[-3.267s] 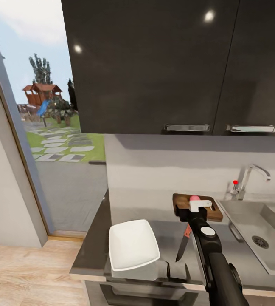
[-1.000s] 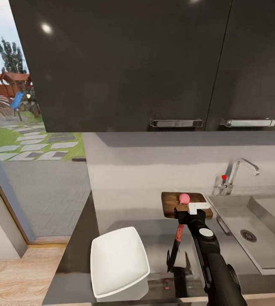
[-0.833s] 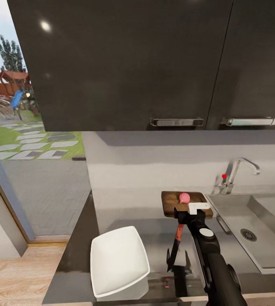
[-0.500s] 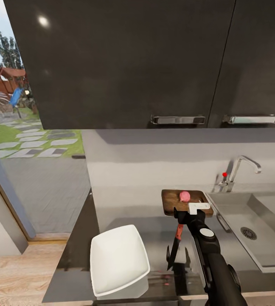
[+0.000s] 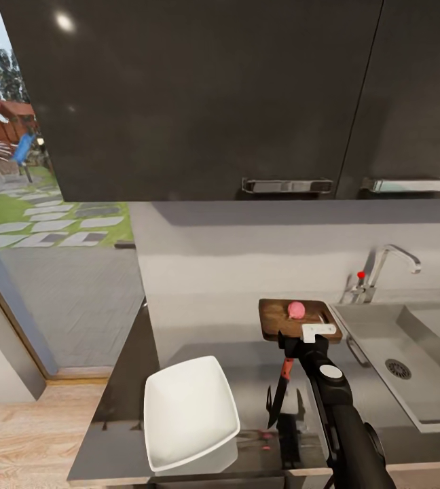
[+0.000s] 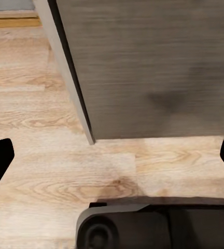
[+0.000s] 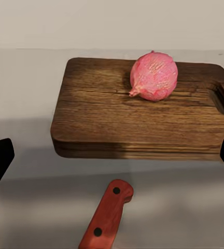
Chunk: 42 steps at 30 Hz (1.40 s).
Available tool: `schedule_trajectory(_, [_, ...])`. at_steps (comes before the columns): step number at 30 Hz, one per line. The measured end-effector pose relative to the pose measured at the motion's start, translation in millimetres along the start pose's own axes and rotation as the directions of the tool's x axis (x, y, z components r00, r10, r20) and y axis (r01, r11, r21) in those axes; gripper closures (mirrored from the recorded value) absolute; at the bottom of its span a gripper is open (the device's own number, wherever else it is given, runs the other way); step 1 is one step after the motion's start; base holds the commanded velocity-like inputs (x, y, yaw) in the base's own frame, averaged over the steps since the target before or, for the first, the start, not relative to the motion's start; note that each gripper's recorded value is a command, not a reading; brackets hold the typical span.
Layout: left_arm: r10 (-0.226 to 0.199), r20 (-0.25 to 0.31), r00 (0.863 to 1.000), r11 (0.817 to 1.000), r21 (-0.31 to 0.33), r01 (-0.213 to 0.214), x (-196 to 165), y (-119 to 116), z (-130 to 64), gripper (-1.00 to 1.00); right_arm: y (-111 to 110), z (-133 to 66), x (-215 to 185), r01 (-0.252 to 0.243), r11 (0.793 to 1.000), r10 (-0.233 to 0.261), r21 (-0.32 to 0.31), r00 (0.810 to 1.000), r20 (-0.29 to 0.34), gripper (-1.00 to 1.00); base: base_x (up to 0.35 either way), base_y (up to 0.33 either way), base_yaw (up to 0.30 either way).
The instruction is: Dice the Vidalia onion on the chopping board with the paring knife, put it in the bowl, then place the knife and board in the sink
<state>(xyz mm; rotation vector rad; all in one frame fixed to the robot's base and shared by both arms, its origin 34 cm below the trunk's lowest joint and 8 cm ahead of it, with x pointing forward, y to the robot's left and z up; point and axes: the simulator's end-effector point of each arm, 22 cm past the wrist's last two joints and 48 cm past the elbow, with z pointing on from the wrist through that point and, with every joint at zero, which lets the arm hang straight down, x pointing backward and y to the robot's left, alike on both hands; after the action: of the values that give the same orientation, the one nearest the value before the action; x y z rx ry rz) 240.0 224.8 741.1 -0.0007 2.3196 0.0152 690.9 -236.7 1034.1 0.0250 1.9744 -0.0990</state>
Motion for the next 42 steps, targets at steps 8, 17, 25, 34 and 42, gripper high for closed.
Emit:
schedule_trajectory(8, [0.007, -0.108, 0.994, 1.000, -0.002, -0.007, 45.4, -2.1, -17.3, -1.00, 0.6, 3.2, 6.5, 0.002, 1.000, -0.002, 0.000, 1.000, -0.012, -1.00, 0.000, 0.000, 0.000])
schedule_trajectory(17, [0.008, -0.143, 0.990, 1.000, -0.004, -0.009, 58.1, -1.9, -23.3, -1.00, 0.8, 6.6, 13.8, 0.003, 1.000, -0.003, 0.000, 1.000, -0.026, -1.00, 0.000, 0.000, 0.000])
schedule_trajectory(25, [0.008, -0.160, 0.987, 1.000, -0.004, -0.009, 62.8, -1.9, -26.0, -1.00, 0.0, 9.6, 20.6, 0.003, 1.000, -0.003, 0.002, 0.999, -0.039, -1.00, 0.005, 0.000, 0.000])
schedule_trajectory(34, [0.010, -0.184, 0.983, 1.000, -0.004, -0.011, 70.8, -1.6, -30.6, -1.00, 0.2, 12.4, 27.8, 0.004, 1.000, -0.004, 0.002, 0.999, -0.052, -1.00, 0.173, -0.037, 0.000])
schedule_trajectory(42, [0.012, -0.199, 0.980, 1.000, -0.003, -0.012, 74.9, -0.9, -33.3, -1.00, 0.9, 15.7, 34.8, 0.005, 1.000, -0.005, 0.001, 0.998, -0.065, -1.00, 0.058, -0.024, 0.000])
